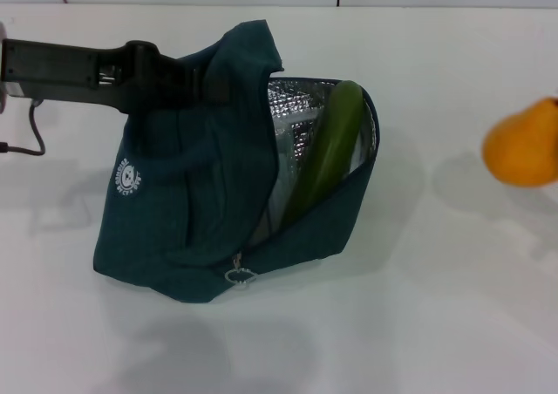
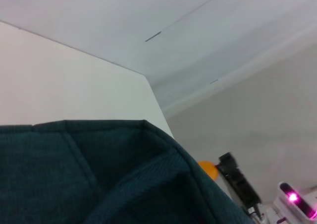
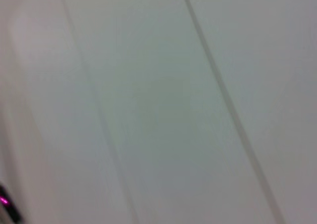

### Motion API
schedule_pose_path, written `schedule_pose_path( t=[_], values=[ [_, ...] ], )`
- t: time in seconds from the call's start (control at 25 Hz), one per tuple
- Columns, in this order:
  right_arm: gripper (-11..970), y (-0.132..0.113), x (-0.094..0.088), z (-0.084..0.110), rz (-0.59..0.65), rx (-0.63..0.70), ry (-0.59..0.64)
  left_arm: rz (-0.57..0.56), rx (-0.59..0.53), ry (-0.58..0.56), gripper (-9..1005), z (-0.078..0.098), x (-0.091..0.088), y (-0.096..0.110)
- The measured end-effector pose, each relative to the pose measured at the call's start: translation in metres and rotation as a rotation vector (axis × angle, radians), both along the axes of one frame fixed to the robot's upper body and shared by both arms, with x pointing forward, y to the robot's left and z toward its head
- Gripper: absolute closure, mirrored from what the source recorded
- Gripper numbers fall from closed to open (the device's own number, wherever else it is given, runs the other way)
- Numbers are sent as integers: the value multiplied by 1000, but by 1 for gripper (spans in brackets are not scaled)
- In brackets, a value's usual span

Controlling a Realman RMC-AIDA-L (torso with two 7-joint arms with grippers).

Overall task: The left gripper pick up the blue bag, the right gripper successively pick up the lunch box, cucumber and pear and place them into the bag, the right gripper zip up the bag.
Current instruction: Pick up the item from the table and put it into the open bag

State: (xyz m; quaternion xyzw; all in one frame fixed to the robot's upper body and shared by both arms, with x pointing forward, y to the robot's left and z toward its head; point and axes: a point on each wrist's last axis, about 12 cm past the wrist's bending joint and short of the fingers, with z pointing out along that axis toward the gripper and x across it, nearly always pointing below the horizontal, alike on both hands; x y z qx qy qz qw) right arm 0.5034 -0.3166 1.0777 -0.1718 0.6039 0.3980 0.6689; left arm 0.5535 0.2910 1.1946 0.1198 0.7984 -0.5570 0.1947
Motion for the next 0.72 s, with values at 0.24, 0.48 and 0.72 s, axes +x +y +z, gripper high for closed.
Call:
schedule_pose_path(
  t=[0.24, 0.48, 0.72],
  values=[
    [938, 49, 28, 22, 201, 73, -37, 1, -11, 26, 948, -7, -1, 2],
    [937, 106, 48, 39, 403, 72, -42, -3, -10, 24, 947, -7, -1, 3],
    [937, 137, 55, 42, 516, 13, -9, 0, -8, 28, 946, -8, -1, 7]
  ],
)
